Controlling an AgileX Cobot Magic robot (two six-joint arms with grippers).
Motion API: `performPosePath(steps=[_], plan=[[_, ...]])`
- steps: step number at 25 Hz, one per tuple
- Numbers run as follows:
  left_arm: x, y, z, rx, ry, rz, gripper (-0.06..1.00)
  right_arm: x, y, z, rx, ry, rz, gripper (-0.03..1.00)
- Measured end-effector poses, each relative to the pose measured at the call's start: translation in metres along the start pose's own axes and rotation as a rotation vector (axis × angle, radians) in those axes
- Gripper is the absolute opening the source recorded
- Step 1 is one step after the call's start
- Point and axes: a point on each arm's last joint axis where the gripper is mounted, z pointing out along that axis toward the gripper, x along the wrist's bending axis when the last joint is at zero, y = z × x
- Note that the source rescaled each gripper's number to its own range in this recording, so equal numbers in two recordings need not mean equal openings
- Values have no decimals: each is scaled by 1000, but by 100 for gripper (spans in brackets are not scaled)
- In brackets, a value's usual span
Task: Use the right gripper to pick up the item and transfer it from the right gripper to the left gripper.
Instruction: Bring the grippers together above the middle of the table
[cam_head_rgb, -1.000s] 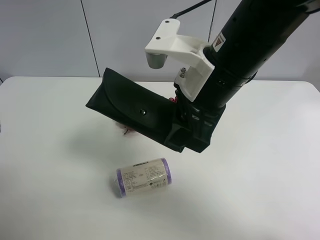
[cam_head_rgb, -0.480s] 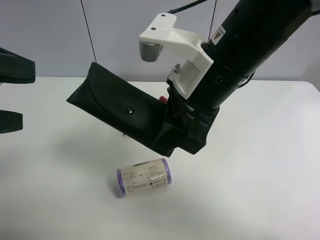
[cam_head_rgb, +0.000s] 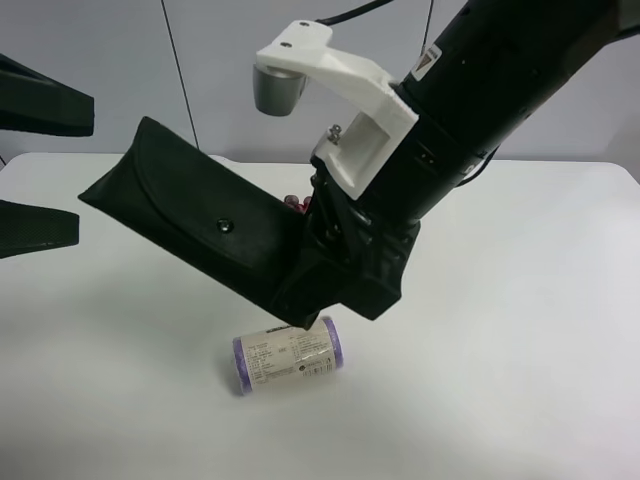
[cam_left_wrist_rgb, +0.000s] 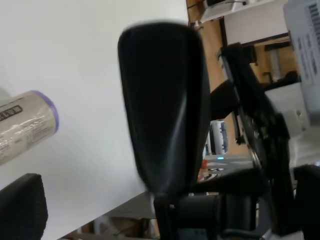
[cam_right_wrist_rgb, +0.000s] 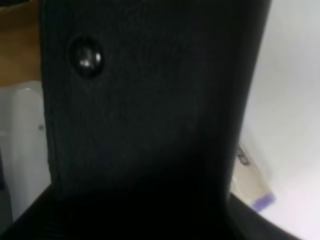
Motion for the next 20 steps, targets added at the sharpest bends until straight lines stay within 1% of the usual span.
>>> performPosePath(steps=[5,10,13,15,20], plan=[[3,3,5,33,-22,-13,100,21,9,10,-4,24,-76,7],[3,3,7,49,-27,-11,100,19,14,11,-48,-20,-100,7],[0,-1,12,97,-43,5,99,17,16,11,-74,-37,-106,6],[-1,-4,17,137,-53,11,97,17,17,11,-81,-39,-111,6],[0,-4,30,184,-48,9,86,18,17,11,-85,-31,-109,5]])
